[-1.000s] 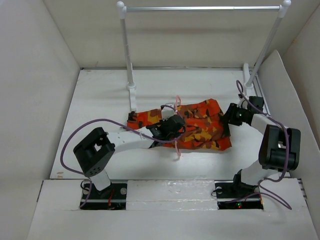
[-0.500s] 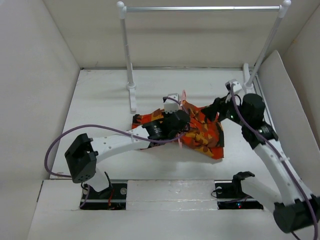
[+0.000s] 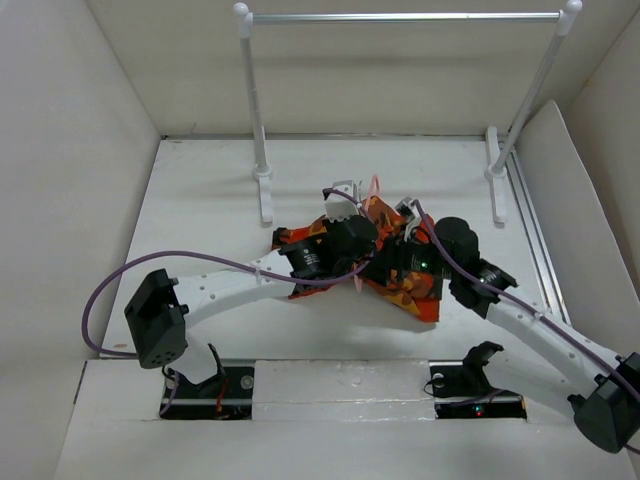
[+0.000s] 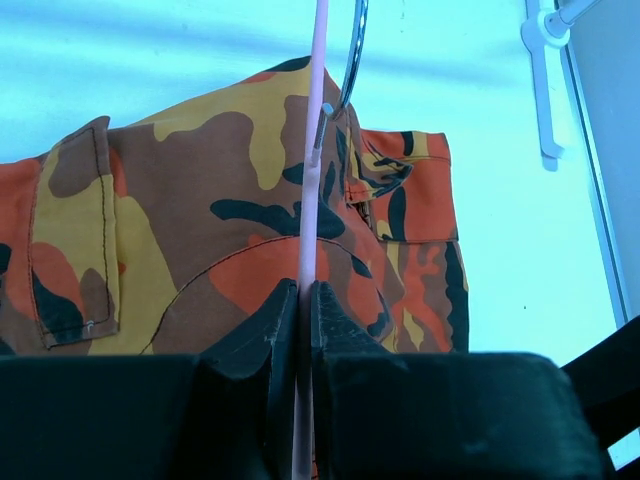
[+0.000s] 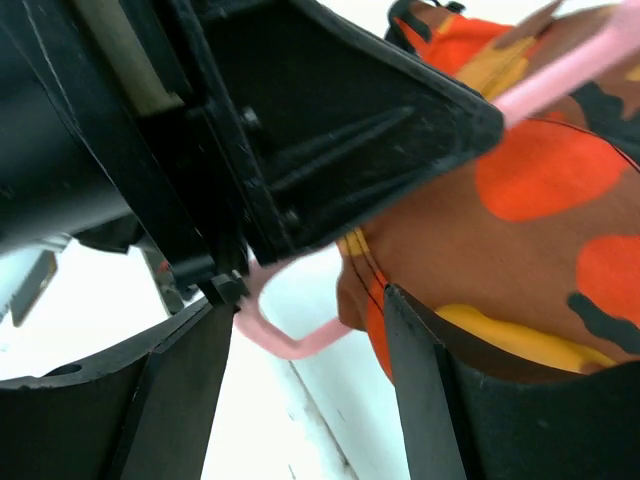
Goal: Place the trousers on the hanger
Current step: Place the hanger at the clothesline.
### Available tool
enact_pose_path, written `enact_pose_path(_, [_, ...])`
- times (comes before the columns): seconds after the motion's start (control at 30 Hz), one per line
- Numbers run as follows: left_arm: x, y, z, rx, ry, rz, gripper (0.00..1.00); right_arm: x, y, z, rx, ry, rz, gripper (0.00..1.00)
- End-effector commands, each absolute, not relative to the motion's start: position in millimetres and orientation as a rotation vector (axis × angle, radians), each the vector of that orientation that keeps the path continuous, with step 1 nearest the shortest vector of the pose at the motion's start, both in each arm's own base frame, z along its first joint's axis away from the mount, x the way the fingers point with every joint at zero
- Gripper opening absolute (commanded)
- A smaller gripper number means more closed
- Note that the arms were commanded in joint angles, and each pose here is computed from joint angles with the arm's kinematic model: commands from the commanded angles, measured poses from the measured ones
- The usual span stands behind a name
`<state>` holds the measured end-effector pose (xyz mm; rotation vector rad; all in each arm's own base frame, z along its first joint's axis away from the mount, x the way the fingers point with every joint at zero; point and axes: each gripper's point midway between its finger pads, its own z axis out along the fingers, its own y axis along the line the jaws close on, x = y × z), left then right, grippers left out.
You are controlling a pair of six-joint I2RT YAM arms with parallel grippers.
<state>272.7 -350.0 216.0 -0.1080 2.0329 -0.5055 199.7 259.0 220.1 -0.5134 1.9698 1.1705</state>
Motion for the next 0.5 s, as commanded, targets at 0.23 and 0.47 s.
enact_pose_path(0.23, [278,-365,273,-0.254,1.9,-0.709,0.0,201,291,247,-0.495,1.803,1.34,0.69])
enact_pose_path(0.47, [272,-365,274,-0.272,1.91,-0.761,0.0,211,290,233,-0.384,1.851,1.274,0.61])
